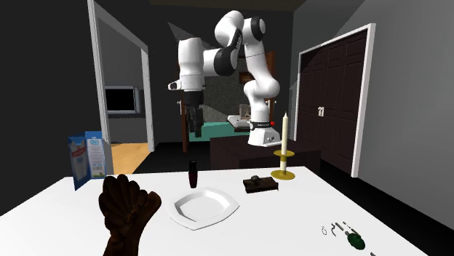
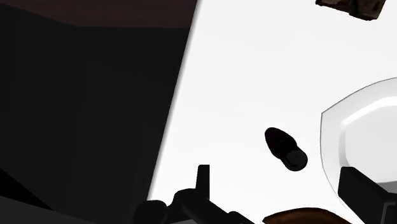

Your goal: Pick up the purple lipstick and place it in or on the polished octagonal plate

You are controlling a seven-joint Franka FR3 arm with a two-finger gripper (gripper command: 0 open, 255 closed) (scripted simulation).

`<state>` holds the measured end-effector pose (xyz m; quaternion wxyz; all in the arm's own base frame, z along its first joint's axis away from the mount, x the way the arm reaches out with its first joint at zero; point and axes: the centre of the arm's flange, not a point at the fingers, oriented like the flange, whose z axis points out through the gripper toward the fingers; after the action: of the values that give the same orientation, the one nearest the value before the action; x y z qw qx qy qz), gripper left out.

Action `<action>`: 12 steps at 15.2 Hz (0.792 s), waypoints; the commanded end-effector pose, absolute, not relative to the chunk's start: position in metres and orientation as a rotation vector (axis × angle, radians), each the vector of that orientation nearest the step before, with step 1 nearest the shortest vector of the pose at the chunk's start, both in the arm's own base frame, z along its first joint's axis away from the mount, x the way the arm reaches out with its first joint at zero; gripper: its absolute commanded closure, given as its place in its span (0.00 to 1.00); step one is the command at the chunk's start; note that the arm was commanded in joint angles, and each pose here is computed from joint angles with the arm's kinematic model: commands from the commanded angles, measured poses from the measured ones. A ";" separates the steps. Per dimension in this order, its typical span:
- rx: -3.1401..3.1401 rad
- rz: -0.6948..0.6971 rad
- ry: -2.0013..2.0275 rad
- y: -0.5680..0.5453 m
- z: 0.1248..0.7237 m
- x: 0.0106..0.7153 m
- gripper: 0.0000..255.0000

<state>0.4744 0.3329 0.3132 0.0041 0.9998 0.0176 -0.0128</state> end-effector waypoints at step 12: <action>3.132 -0.048 0.054 0.381 0.237 0.497 0.00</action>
<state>0.4976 0.3810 0.2432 0.0046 0.9997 0.0172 -0.0156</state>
